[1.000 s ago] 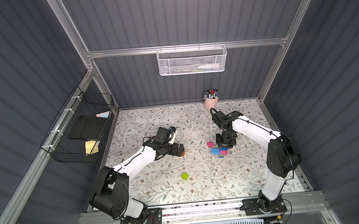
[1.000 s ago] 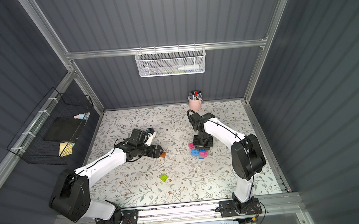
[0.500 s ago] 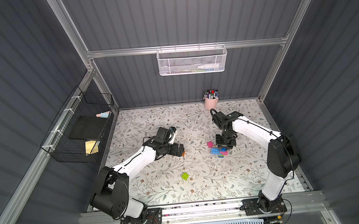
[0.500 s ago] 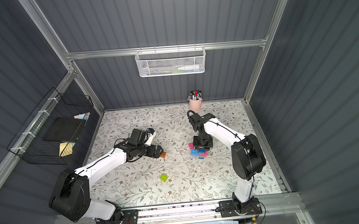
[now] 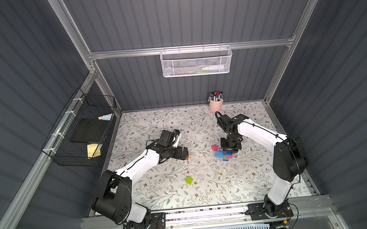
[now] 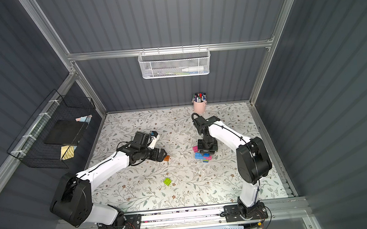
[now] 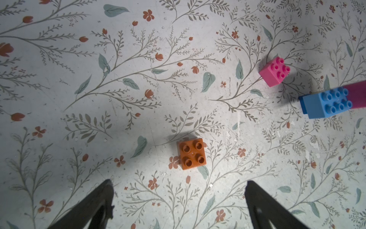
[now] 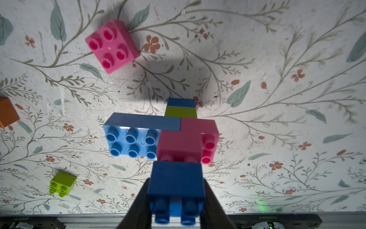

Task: Assemble the number 4 with lego
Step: Assemble the lego brick with the lego brick, then pick up the lego brick from the center of the board.

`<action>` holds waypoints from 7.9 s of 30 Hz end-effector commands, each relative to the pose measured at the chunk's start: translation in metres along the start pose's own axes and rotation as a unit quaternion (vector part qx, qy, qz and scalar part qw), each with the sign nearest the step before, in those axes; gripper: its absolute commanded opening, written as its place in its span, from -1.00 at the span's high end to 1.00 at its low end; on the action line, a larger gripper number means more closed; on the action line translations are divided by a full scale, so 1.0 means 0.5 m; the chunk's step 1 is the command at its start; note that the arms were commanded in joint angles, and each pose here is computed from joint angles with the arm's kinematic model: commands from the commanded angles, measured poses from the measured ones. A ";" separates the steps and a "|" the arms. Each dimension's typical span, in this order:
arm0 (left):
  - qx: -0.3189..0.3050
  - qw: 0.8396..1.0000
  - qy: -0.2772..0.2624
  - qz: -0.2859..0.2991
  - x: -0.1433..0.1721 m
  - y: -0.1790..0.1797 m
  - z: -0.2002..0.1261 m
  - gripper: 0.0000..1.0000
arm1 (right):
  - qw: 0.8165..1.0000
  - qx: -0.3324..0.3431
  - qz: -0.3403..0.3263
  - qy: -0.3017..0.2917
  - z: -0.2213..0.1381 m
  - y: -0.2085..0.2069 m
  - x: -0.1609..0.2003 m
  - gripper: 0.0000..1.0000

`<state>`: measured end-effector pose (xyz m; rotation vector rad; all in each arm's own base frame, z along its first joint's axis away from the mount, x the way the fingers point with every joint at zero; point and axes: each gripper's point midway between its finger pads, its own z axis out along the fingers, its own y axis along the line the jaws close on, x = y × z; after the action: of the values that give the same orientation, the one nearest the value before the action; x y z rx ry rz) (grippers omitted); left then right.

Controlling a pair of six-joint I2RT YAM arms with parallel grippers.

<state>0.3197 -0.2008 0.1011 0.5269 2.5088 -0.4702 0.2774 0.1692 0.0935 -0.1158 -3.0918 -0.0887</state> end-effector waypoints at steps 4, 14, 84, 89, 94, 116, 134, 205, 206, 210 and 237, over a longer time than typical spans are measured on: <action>0.003 1.000 0.007 0.005 0.009 0.000 -0.003 -0.99 | 1.000 0.006 0.000 0.009 -0.002 -0.013 0.002 0.51; 0.005 1.000 0.004 0.007 0.004 -0.001 -0.001 -0.99 | 1.000 -0.002 -0.001 -0.005 -0.021 -0.006 -0.008 0.50; 0.001 0.999 0.038 0.012 0.029 0.010 0.037 -0.99 | 0.986 0.115 -0.113 0.047 0.126 -0.061 -0.020 0.53; 0.001 0.999 0.040 0.012 0.029 0.009 0.037 -0.99 | 0.988 0.111 -0.091 0.060 0.116 -0.074 -0.020 0.50; 0.002 0.999 0.037 0.011 0.024 0.009 0.041 -0.99 | 0.993 0.060 -0.044 0.091 0.154 -0.062 0.001 0.51; 0.003 0.999 0.031 0.017 0.016 0.006 0.033 -0.99 | 0.986 0.106 -0.066 0.109 0.176 -0.082 -0.001 0.47; 0.000 1.000 0.022 0.020 0.015 0.006 0.016 -0.99 | 0.997 0.051 -0.052 0.030 0.071 -0.043 -0.040 -0.06; -0.002 1.000 -0.002 0.016 0.011 0.002 -0.019 -0.99 | 0.971 0.048 -0.229 0.044 0.094 0.118 -0.166 -0.36; -0.003 1.000 -0.002 0.016 0.012 0.002 -0.018 -0.99 | 0.971 0.047 -0.231 0.049 0.099 0.117 -0.162 -0.36; -0.003 1.000 -0.004 0.014 0.010 0.002 -0.018 -0.99 | 0.970 0.042 -0.230 0.060 0.114 0.120 -0.158 -0.34; -0.007 1.000 0.003 0.014 0.016 0.007 -0.013 -0.99 | 0.969 0.044 -0.234 0.058 0.175 0.116 -0.160 -0.02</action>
<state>0.3155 -0.1983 0.0975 0.5674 2.5051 -0.4540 0.3567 0.2237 0.0132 0.5802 -2.9214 0.0305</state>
